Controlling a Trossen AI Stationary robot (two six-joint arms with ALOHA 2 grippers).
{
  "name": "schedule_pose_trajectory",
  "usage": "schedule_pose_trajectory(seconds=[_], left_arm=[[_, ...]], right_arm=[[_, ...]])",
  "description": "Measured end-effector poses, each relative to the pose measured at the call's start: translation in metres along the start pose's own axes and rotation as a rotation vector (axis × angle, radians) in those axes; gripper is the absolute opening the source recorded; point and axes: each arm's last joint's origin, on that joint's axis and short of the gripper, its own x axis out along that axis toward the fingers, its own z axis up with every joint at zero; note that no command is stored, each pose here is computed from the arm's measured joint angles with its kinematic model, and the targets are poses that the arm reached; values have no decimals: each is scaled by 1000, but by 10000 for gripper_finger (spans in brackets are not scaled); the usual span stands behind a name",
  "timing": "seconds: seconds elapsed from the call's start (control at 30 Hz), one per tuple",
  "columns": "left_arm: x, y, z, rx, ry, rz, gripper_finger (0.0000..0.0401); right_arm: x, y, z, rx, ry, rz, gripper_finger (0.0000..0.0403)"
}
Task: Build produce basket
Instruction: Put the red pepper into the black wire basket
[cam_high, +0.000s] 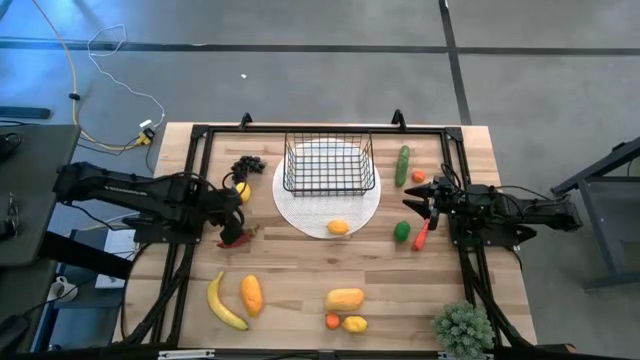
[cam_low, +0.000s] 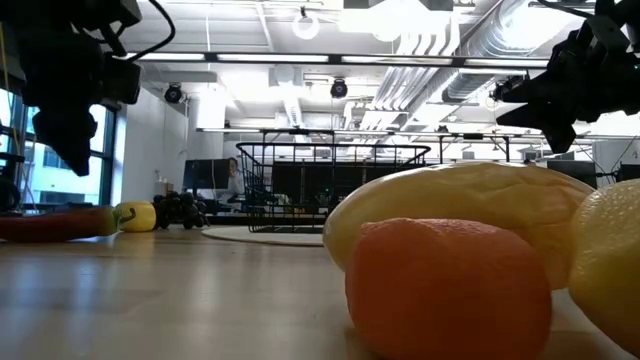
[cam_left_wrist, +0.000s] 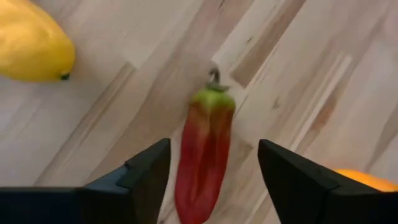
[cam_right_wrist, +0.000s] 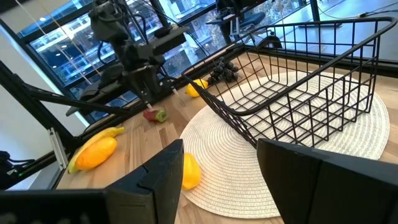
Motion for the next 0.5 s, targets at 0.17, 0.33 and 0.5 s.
schedule_pose_trajectory(seconds=[0.17, 0.33, 0.5], left_arm=[[8, -3, -1, 17, 51, 39, 274], [19, -9, 1, 48, 89, 58, 282], [31, -16, 3, 71, 109, 67, 282]], right_arm=[[0, 0, 0, 0, 0, 0, 186], [0, 0, 0, 0, 0, 0, 186], [0, 0, 0, 0, 0, 0, 186]])
